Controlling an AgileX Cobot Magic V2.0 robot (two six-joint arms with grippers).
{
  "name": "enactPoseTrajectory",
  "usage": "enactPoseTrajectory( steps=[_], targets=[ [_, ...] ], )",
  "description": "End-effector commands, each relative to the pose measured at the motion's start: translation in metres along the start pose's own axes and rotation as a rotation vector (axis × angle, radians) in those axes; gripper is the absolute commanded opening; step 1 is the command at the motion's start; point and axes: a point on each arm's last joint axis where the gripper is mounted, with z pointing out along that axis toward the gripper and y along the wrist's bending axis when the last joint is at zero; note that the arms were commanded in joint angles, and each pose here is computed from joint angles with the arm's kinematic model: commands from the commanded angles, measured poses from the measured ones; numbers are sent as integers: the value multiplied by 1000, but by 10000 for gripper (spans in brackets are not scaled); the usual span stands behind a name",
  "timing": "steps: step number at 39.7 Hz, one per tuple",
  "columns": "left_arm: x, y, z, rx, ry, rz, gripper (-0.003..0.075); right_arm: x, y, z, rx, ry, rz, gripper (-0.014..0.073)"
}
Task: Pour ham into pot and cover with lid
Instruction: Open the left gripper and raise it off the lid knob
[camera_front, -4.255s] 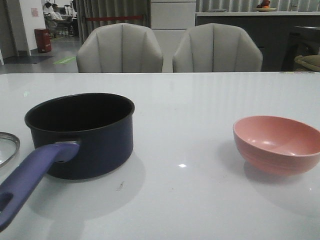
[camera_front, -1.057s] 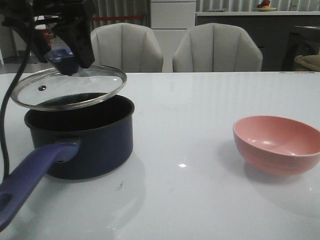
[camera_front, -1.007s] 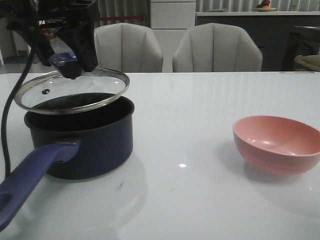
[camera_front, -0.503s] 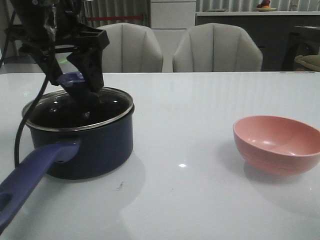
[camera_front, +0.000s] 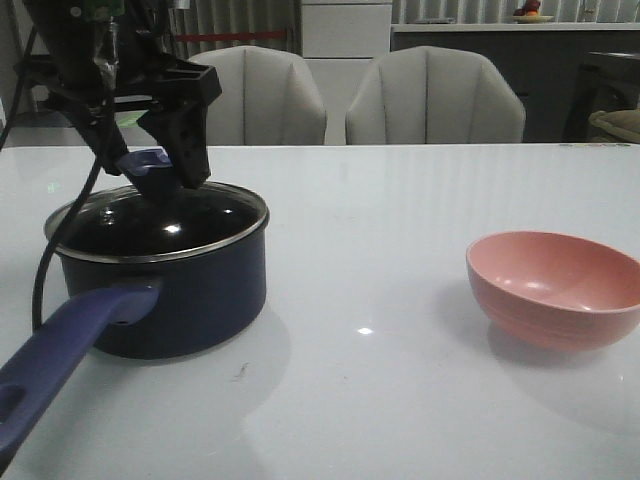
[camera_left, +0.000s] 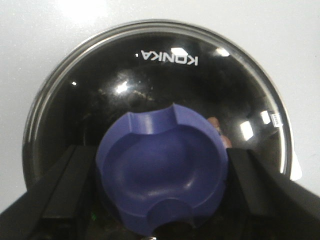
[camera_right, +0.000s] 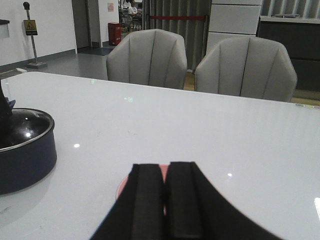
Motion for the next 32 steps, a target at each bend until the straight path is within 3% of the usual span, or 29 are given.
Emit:
enactPoseTrajectory(
  steps=[1, 12, 23, 32],
  targets=[
    [-9, -4, -21, 8, -86, 5, 414, -15, -1, -1, 19, -81, -3, 148],
    [-17, -3, -41, -6, -76, 13, 542, -15, -1, -1, 19, -81, -3, 148],
    [-30, -4, -82, 1, -121, 9, 534, -15, -1, -1, 19, -81, -3, 148],
    [-11, -4, -130, 25, -219, 12, 529, -15, -1, -1, 19, -81, -3, 148]
  ],
)
